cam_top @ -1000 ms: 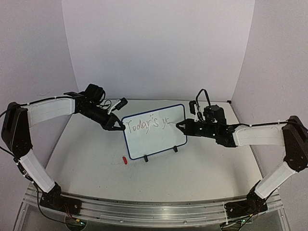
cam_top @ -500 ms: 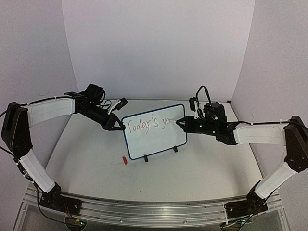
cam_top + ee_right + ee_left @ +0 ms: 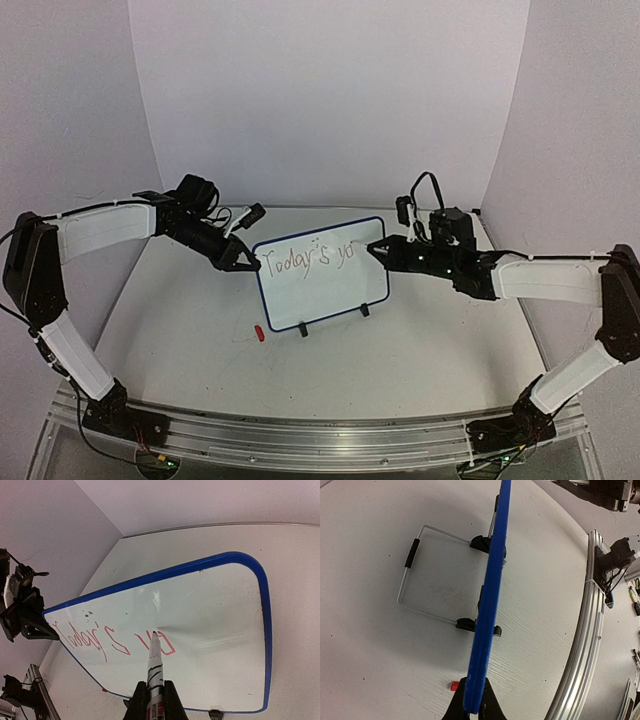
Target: Write a sentence on the whiteboard
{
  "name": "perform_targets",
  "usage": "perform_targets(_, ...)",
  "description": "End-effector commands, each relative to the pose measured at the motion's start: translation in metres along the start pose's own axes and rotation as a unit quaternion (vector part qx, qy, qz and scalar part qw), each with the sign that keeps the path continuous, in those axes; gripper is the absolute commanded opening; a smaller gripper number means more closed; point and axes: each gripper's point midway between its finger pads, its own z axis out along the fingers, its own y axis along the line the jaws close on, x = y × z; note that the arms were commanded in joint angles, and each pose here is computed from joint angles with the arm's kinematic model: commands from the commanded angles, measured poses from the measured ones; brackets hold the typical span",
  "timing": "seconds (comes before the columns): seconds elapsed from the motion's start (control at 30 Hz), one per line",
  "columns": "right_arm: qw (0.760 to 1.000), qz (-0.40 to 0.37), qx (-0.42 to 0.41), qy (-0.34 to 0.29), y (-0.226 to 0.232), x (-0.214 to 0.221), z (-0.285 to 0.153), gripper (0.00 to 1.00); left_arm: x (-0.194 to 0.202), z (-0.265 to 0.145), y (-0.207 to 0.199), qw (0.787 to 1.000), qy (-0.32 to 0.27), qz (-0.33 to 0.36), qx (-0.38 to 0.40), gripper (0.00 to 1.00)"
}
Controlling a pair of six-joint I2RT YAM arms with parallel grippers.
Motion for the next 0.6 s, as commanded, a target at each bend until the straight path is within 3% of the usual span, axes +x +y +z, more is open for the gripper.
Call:
perform_targets(0.0,0.999,-0.008,0.0,-0.036,0.006,-0.019,-0.019,0.0,0.01,0.011,0.019,0.999,0.029,0.008,-0.037,0.0)
perform_targets(0.57,0.999,-0.009,0.027,-0.019,-0.009,-0.011,-0.001,0.0,0.011,0.011,0.019,0.999,0.03,0.007,-0.037,0.0)
